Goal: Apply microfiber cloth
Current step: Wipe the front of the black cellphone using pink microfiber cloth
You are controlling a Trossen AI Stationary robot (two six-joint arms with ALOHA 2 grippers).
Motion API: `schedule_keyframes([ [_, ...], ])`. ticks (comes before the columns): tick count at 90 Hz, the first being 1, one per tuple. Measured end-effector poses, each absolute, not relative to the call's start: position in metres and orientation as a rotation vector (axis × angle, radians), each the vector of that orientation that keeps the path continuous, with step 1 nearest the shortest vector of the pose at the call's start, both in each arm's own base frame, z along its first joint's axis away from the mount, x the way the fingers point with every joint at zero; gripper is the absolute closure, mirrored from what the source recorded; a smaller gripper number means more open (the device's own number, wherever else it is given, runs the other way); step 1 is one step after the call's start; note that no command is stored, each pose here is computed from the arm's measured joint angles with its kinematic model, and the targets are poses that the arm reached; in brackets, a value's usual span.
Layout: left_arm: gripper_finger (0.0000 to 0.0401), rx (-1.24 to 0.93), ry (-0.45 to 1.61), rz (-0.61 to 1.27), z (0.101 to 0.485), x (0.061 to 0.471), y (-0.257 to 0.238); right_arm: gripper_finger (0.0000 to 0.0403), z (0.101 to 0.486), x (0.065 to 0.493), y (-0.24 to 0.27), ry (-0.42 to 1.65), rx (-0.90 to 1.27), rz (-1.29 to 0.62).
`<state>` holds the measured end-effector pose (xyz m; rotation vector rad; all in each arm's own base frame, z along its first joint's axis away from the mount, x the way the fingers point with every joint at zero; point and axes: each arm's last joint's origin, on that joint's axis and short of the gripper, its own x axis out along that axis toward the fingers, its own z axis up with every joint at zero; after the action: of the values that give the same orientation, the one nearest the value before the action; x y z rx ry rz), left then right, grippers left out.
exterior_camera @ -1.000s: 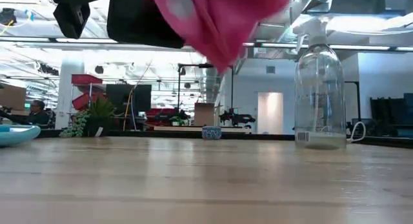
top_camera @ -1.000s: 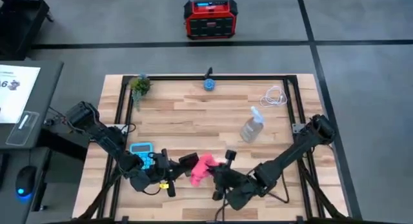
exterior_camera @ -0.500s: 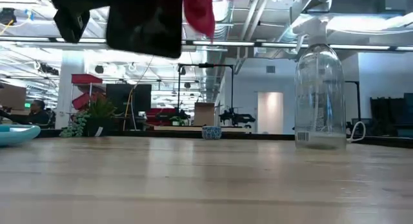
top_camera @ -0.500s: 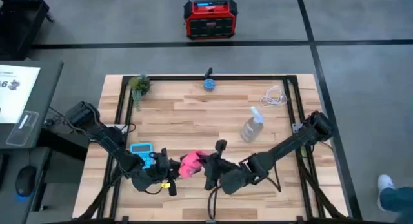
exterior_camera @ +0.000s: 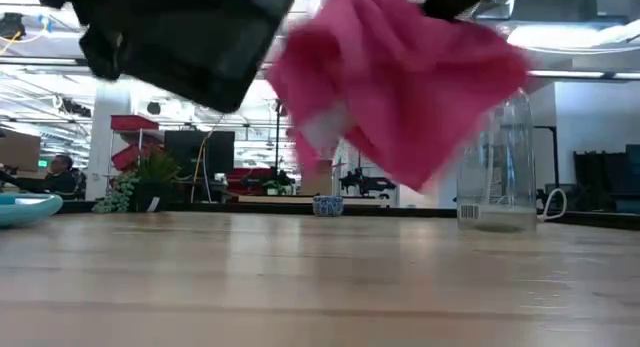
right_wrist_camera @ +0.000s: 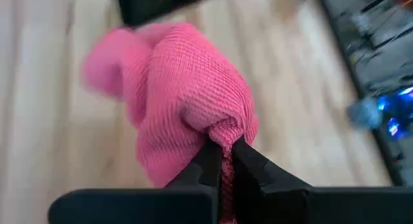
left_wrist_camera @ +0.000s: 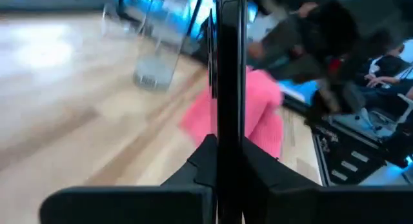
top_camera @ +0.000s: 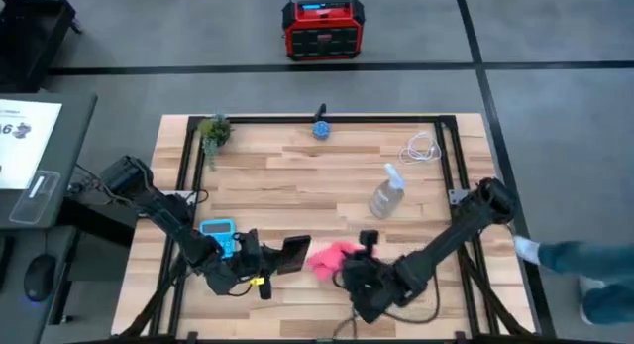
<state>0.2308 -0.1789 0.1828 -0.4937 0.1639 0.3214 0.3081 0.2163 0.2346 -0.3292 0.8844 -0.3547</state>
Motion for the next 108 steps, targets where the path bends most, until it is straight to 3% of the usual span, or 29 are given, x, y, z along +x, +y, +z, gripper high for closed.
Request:
schedule_keyframes([
  [34, 0.0388, -0.801, 0.253, 0.616, 0.128, 0.223, -0.115, 0.0403, 0.231, 0.250, 0.243, 0.966, -0.261, -0.458],
  [48, 0.0386, -0.817, 0.239, 0.665, 0.117, 0.216, -0.092, 0.0403, 0.231, 0.243, 0.250, 0.957, -0.256, -0.441],
  [70, 0.0317, -0.769, 0.348, 0.692, 0.105, 0.211, -0.065, 0.0403, 0.217, 0.241, 0.246, 0.966, -0.266, -0.459],
  [89, 0.0254, -0.702, 0.356, 0.643, 0.116, 0.212, -0.062, 0.0403, 0.179, 0.231, 0.236, 1.101, -0.267, -0.418],
  [108, 0.0246, -0.640, 0.270, 0.509, 0.155, 0.206, -0.063, 0.0398, 0.166, 0.209, 0.241, 1.168, -0.301, -0.396],
])
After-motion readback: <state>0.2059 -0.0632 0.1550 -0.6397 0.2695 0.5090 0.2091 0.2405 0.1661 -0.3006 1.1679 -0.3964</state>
